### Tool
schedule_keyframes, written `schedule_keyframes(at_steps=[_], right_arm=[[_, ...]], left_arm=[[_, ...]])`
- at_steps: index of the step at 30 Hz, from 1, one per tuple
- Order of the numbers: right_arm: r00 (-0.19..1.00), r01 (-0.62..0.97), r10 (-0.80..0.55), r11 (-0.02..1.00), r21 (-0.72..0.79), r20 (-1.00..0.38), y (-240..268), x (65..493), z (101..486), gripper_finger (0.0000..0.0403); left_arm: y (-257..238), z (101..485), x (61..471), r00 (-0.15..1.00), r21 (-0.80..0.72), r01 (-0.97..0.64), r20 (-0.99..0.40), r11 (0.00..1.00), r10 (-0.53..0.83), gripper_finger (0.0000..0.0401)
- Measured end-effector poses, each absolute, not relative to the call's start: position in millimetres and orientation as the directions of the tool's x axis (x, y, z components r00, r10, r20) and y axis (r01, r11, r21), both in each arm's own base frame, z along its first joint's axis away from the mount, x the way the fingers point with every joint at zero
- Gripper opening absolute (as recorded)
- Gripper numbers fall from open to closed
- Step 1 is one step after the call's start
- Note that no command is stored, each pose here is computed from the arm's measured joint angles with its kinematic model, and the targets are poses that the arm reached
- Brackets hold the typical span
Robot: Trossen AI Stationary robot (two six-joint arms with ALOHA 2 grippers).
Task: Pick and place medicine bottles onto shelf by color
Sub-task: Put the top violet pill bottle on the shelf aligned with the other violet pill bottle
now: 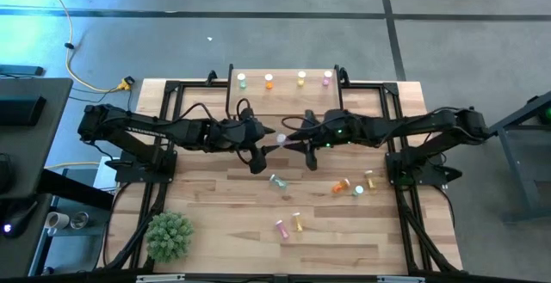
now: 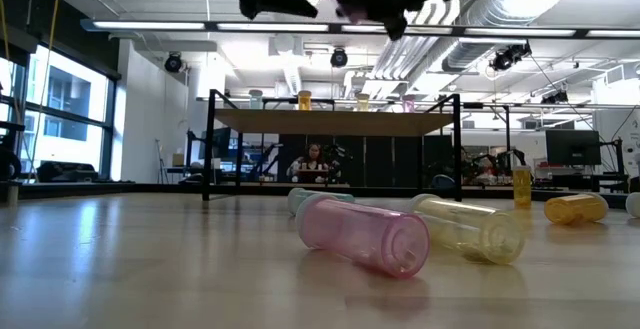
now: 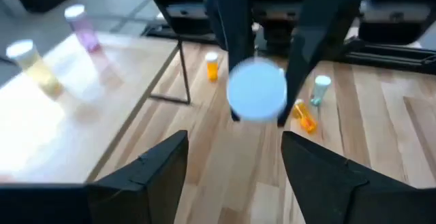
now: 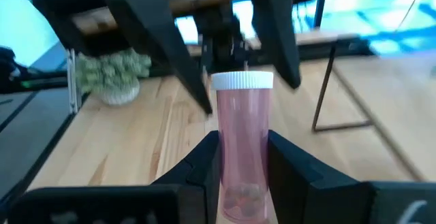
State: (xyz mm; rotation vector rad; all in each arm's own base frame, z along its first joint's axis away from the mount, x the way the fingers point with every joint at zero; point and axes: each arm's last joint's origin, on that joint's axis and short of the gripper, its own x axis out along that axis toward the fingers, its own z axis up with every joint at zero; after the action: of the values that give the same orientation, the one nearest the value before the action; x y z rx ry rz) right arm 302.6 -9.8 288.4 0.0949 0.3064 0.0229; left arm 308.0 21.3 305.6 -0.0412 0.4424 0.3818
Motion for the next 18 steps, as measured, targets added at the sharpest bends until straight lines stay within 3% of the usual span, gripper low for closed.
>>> schedule_keyframes(at_steps=[18], right_arm=[[0.989,-0.074,0.067,0.996,-0.047,-0.135,-8,274,329,0.0083]], left_arm=[[18,333,318,0.963,0.04,-0.217,-0.153,0.975,0.22,0.0227]])
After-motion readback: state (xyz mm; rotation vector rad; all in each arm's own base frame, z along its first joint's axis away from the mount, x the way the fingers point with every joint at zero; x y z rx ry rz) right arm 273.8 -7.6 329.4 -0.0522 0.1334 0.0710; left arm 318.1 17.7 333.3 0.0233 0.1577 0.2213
